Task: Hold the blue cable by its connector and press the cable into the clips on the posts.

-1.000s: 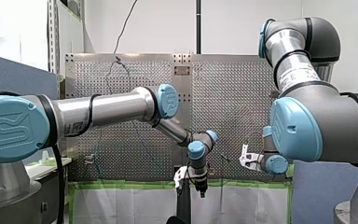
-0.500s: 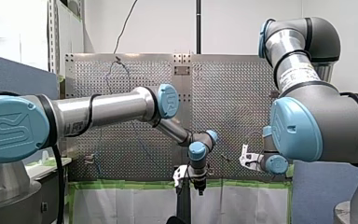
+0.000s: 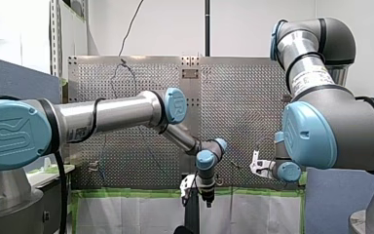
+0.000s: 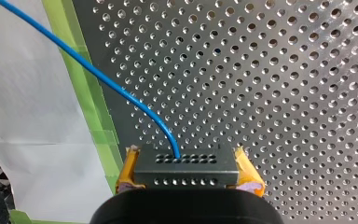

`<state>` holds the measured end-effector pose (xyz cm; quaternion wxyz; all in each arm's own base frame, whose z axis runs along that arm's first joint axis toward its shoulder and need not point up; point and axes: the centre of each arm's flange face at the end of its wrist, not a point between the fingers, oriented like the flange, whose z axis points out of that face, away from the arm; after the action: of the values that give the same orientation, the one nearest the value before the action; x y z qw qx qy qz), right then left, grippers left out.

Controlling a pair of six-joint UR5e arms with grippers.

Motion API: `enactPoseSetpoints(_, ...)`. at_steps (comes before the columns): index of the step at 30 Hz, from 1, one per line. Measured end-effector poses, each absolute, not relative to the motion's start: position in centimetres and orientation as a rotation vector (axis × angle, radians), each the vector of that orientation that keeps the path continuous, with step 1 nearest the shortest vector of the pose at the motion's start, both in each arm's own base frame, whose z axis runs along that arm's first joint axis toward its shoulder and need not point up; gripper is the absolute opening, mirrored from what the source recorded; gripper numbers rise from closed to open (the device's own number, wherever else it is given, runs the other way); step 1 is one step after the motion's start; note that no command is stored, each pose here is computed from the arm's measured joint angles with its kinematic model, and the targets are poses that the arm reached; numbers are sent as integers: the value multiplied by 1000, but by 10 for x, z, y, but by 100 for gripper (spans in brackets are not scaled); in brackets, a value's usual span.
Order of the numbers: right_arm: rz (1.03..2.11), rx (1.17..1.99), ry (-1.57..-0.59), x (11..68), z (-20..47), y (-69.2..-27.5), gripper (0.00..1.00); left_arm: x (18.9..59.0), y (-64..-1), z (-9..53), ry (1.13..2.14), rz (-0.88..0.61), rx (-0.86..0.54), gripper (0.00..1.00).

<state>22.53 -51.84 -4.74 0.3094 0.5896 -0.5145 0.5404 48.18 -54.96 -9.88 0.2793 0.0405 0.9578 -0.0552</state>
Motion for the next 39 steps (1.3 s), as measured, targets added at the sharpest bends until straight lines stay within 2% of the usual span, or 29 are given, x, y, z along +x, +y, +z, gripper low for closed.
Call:
enactPoseSetpoints(1, 1428, 1558, -1359, 225, -47, -518, 0, 482, -549, -99, 2568, -144, 112, 60)
enactPoseSetpoints(2, 1428, 1558, -1359, 225, -47, -518, 0, 481, -549, -99, 2566, -138, 116, 40)
enactPoseSetpoints(3, 1428, 1558, -1359, 225, -47, -518, 0, 481, -549, -99, 2563, -130, 124, 34)
enactPoseSetpoints(8, 1428, 1561, -1357, 227, -47, -518, 0, 480, -554, -97, 2544, -115, 179, 32)
enactPoseSetpoints(9, 1428, 1562, -1357, 227, -47, -517, 0, 479, -555, -96, 2538, -109, 193, 23)
enactPoseSetpoints(10, 1428, 1563, -1357, 227, -48, -517, 0, 478, -556, -96, 2534, -103, 203, 23)
enactPoseSetpoints(12, 1428, 1564, -1356, 228, -48, -517, 0, 477, -557, -95, 2527, -90, 215, 1)
enactPoseSetpoints(32, 1430, 1564, -1357, 228, -48, -517, 0, 471, -566, -84, 2517, -132, 101, 1)
enactPoseSetpoints(39, 1437, 1544, -1381, 224, -47, -519, 0, 471, -567, -76, 2476, -99, 79, 1)
